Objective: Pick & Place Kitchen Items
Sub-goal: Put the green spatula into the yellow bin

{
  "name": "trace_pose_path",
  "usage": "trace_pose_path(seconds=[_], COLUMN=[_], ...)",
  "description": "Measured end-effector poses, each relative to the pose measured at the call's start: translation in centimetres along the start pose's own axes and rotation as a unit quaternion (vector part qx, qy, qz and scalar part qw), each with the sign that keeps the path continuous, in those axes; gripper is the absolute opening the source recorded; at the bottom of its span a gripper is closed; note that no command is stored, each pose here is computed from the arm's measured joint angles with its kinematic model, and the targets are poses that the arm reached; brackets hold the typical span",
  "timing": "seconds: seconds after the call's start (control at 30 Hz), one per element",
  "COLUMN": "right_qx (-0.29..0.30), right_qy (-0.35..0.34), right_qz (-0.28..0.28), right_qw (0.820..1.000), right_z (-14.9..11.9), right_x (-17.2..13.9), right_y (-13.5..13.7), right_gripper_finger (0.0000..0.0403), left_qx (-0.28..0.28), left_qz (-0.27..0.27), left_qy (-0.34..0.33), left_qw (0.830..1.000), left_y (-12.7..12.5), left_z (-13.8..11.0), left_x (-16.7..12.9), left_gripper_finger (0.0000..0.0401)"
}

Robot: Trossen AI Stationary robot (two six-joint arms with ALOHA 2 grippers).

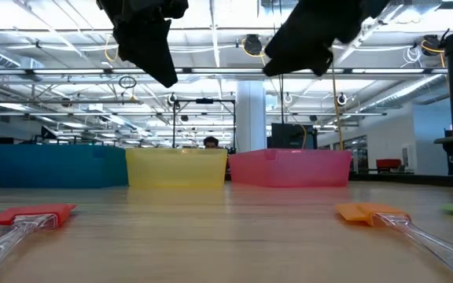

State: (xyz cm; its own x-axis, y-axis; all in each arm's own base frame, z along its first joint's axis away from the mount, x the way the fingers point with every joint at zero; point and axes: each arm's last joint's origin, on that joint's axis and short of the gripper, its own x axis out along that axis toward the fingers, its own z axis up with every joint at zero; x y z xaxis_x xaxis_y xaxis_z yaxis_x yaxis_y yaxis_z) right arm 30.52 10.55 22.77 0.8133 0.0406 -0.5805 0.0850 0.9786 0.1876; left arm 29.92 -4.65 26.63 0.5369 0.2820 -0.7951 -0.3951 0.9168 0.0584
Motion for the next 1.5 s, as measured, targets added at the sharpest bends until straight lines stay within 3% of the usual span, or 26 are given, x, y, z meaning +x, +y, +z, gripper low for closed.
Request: trace_pose_path(seconds=[0.2, 0.37, 0.47, 0.67, 0.97, 1.4, 1.5], right_qx=[0.086, 0.183, 0.205, 0.222, 0.191, 0.179, 0.180], right_qy=[0.107, 0.239, 0.297, 0.352, 0.366, 0.360, 0.371], right_qz=[-0.048, -0.027, 0.000, -0.041, -0.060, -0.075, -0.091], right_qw=[0.989, 0.953, 0.933, 0.908, 0.909, 0.913, 0.906], right_z=[-0.4, -2.8, -3.9, -5.8, -7.7, -9.0, -9.8], right_x=[-1.2, -0.9, -0.7, -0.8, 0.3, 0.6, 1.1], right_y=[0.3, 1.0, 1.8, 2.5, 3.6, 4.8, 4.8], right_gripper_finger=[0.0171, 0.0171, 0.0171, 0.0171, 0.0179, 0.0241, 0.0247], left_qx=[0.015, 0.016, 0.005, -0.018, -0.048, -0.059, -0.059], left_qz=[0.024, 0.068, 0.093, 0.109, 0.115, 0.102, 0.102], left_qy=[-0.002, 0.011, 0.014, 0.030, 0.034, 0.018, 0.018], left_qw=[1.000, 0.997, 0.996, 0.993, 0.992, 0.993, 0.993], left_y=[0.2, 0.7, 0.9, 1.2, 1.3, 1.1, 1.1], left_z=[-0.1, -0.6, -1.3, -2.8, -3.5, -3.2, -3.2], left_x=[0.0, 0.0, 0.4, 1.4, 2.0, 2.0, 2.0], left_gripper_finger=[0.0131, 0.0131, 0.0131, 0.0131, 0.0131, 0.0131, 0.0131])
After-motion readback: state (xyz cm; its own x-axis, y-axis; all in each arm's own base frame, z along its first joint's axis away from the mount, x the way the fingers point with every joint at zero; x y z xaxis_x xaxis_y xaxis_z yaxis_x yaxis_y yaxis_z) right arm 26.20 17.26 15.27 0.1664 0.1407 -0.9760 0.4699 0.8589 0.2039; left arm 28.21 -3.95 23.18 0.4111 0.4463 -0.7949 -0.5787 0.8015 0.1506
